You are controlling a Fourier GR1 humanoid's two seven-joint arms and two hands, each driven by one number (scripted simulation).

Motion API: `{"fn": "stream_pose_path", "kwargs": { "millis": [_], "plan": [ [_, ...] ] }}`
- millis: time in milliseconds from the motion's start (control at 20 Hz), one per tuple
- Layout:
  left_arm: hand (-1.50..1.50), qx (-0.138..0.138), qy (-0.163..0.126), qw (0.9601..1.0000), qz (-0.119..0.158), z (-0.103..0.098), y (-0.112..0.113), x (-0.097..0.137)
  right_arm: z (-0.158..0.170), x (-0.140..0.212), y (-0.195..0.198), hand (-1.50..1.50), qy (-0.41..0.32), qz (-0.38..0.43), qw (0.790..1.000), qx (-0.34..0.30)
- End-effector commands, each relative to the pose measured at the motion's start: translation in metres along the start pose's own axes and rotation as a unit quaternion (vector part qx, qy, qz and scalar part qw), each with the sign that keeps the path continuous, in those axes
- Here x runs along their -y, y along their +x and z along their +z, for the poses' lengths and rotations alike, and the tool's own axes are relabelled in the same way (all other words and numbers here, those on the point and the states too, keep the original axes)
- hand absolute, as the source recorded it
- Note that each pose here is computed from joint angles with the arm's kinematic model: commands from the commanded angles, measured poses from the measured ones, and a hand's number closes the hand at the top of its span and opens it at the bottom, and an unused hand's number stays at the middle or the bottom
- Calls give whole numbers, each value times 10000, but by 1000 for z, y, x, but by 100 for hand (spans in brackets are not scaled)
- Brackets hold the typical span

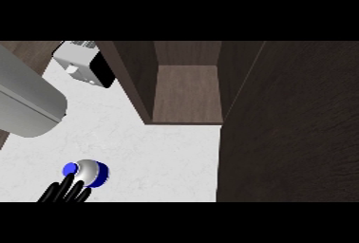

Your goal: Pick up the bottled water, place it into the cabinet and close the cabinet

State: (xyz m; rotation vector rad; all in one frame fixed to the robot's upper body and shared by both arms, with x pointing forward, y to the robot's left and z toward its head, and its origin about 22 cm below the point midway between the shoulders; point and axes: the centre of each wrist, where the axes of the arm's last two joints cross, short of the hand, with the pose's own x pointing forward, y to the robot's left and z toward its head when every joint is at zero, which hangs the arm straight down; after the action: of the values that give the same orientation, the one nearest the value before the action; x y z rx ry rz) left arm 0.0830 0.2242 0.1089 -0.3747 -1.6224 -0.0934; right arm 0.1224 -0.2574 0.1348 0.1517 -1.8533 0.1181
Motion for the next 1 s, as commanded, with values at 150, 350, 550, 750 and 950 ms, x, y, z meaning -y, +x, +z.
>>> {"fn": "stream_pose_path", "kwargs": {
  "millis": [150,350,550,750,950],
  "plan": [
    [-150,764,-85,9970,-8,28,56,17,18,-1,29,-150,121,-269,9994,154],
    [-150,745,-8,9972,-24,32,54,19,24,-8,35,-150,181,-328,9991,214],
    [-150,640,104,9979,-61,36,49,16,28,-1,35,-150,184,-313,9991,209],
    [-150,613,262,9977,-132,42,43,9,26,-4,29,-150,99,-443,9988,163],
    [-150,740,712,9945,-224,43,40,5,31,1,31,-150,130,-370,9987,318]
  ]
}}
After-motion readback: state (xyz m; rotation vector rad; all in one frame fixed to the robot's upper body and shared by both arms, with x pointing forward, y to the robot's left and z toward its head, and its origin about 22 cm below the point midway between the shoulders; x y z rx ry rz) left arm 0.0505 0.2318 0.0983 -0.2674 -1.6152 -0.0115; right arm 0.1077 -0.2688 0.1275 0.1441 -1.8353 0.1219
